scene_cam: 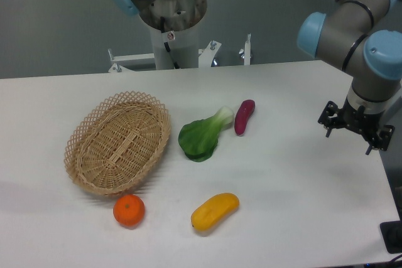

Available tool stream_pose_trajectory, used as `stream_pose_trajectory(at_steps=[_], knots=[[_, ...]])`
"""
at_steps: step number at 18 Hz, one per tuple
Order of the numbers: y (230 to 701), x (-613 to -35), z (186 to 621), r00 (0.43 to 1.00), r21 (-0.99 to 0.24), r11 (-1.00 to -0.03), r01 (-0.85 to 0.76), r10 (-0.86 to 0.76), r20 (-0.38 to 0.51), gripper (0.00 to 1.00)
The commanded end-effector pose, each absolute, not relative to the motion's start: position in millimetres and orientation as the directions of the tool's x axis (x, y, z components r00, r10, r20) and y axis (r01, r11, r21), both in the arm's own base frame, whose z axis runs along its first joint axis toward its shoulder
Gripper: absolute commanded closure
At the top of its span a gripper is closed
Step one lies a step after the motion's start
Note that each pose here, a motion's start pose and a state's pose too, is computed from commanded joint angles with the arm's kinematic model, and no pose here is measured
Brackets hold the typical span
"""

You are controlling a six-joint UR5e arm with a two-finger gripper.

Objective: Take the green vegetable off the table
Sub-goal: 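Move the gripper over the green bok choy and lower toward it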

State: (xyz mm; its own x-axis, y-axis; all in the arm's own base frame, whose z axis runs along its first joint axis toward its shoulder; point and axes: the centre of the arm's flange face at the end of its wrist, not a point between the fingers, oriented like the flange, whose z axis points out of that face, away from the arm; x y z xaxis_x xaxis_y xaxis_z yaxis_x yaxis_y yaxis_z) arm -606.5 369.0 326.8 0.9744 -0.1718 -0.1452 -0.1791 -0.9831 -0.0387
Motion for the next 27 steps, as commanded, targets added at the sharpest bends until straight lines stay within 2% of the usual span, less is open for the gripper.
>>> stream_pose_trajectory(at_steps=[14, 20, 27], knots=[[372, -600, 327, 0.978, -0.044, -0.985, -0.164, -0.157, -0.135, 0.00], [397, -534, 315, 0.988, -0.044, -0.990, -0.137, -0.133, -0.075, 0.00], [407, -453, 282, 0.977, -0.040, -0.976, -0.214, -0.215, 0.007, 0.00]])
